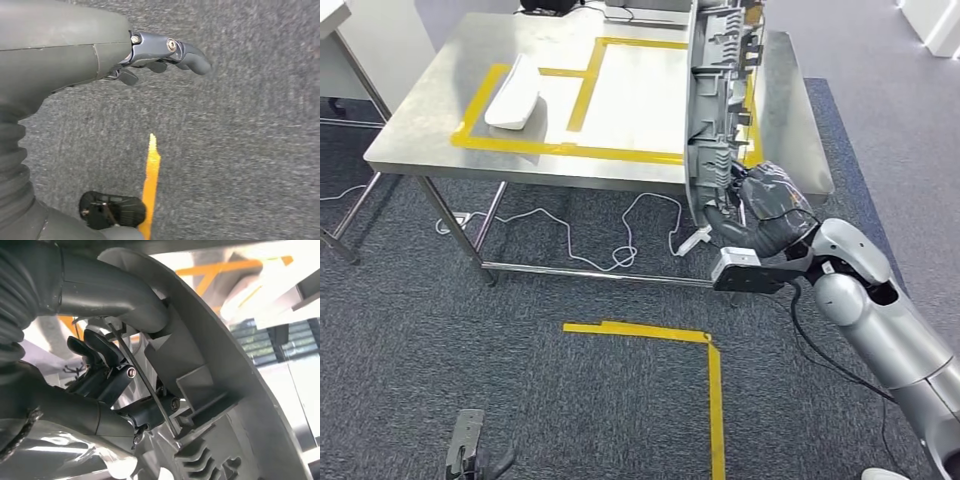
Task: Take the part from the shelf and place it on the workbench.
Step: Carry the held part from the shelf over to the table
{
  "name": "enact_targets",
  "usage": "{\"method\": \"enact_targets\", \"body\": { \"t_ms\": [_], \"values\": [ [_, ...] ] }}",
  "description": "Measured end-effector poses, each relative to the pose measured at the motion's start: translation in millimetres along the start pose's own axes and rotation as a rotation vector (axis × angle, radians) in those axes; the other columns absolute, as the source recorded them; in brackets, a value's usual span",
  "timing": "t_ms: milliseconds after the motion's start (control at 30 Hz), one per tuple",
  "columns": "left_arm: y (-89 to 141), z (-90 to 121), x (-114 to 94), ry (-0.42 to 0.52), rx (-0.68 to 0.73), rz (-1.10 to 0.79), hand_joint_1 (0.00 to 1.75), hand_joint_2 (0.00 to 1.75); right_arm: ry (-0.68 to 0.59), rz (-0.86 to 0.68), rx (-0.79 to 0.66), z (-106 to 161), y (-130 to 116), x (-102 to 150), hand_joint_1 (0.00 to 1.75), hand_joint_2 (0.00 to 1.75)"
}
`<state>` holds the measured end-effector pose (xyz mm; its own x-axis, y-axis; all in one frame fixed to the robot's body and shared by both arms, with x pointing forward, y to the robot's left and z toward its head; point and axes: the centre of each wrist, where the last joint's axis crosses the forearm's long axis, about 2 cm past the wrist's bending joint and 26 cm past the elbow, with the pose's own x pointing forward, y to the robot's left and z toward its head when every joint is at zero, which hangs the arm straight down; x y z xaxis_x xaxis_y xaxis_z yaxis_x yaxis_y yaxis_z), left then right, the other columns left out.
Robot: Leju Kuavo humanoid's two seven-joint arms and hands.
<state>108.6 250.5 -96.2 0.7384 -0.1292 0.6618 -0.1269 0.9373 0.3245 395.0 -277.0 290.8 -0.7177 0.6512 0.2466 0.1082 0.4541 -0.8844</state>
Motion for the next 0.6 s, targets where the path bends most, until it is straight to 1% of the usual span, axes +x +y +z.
{"method": "enact_targets", "body": {
  "t_ms": [233, 467, 600],
  "values": [
    [1.5, -2.6, 3.2, -0.005, 0.009, 0.009, 0.0, 1.75, -0.017, 0.02, -0.009, -2.5, -5.0, 3.3, 1.75, 1.75],
    [5.4, -1.7, -1.9, 0.005, 0.015, 0.004, 0.0, 1.75, -0.007, 0.017, 0.008, 3.2, 3.1, 3.6, 1.75, 1.75],
    [5.3, -1.9, -1.6, 0.004, 0.016, 0.007, 0.0, 1.75, -0.008, 0.034, 0.002, 2.9, 2.5, 3.9, 1.75, 1.75]
  ]
}}
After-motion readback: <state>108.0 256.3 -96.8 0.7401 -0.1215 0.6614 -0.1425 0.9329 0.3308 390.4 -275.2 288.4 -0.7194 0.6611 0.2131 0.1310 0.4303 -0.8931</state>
